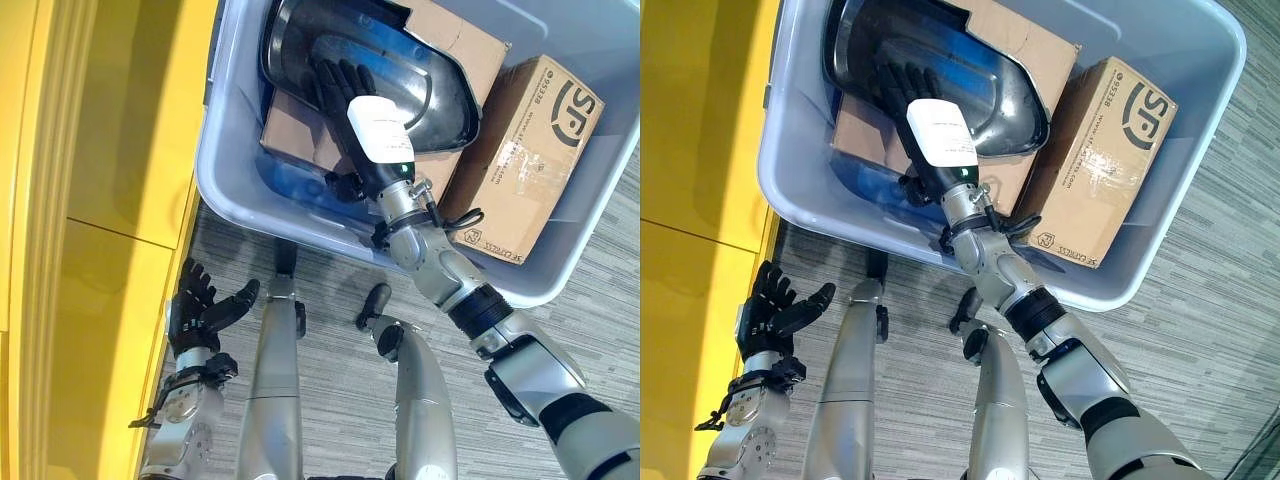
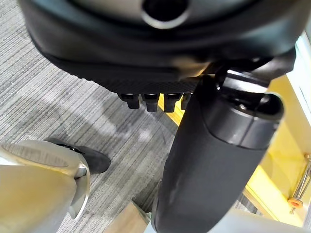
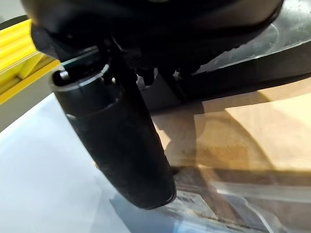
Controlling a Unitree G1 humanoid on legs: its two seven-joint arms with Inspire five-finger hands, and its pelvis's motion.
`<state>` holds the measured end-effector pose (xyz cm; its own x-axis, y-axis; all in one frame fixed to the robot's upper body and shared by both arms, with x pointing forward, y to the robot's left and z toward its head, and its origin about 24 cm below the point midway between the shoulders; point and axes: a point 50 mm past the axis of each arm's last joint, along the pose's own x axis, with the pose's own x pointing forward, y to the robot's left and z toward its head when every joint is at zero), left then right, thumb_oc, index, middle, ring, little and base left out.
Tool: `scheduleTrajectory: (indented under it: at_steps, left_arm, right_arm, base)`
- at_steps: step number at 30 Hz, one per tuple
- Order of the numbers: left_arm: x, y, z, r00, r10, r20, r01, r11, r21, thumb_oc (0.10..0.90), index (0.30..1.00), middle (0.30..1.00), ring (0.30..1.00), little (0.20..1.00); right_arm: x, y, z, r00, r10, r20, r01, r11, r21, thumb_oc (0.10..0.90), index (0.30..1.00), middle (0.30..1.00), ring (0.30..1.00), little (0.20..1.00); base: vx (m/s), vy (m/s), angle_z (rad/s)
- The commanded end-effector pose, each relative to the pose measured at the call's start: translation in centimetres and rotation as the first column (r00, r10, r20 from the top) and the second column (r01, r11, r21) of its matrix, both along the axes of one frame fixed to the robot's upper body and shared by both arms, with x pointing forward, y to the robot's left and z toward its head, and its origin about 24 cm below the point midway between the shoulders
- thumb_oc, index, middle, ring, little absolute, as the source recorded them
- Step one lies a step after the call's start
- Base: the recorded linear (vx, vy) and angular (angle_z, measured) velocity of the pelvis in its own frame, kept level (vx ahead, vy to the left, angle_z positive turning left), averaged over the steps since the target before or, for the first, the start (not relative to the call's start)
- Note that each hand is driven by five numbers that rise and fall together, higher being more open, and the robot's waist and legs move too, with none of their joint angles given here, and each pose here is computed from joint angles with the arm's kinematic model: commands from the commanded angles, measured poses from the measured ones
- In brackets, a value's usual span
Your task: Move parts from the plastic box to the shelf.
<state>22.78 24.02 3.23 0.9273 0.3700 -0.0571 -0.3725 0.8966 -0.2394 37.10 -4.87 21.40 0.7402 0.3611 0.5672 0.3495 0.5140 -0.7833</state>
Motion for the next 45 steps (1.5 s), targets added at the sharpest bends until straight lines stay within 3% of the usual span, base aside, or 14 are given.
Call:
scheduleTrajectory:
  at_steps: [1, 35, 45]
  left_arm:
    - [-0.3, -0.6, 1.6, 0.994, -0.009, 0.109, 0.01, 1.0, -0.011, 0.9, 1.0, 1.0, 1.0, 1.0]
    - [0.0, -0.1, 0.8, 0.997, -0.022, 0.071, 0.023, 1.0, -0.008, 0.9, 1.0, 1.0, 1.0, 1.0]
    - [0.2, 0.8, 1.3, 0.996, -0.024, 0.085, 0.022, 0.999, 0.025, 0.9, 1.0, 1.0, 1.0, 1.0]
  right_arm:
    - [2.2, -3.2, -5.0, 0.94, -0.134, -0.313, 0.144, 0.99, 0.008, 0.4, 0.3, 0.3, 0.3, 0.3]
    - [1.3, -4.7, -7.7, 0.914, -0.134, -0.384, 0.124, 0.991, -0.051, 0.4, 0.3, 0.3, 0.3, 0.3]
    - [-0.5, -6.7, -5.2, 0.964, -0.086, -0.252, 0.052, 0.989, -0.139, 0.4, 0.3, 0.3, 0.3, 0.3]
  base:
    - [0.0, 0.0, 0.0]
    - [0.0, -0.024, 0.03]
    - [0.01, -0.022, -0.05]
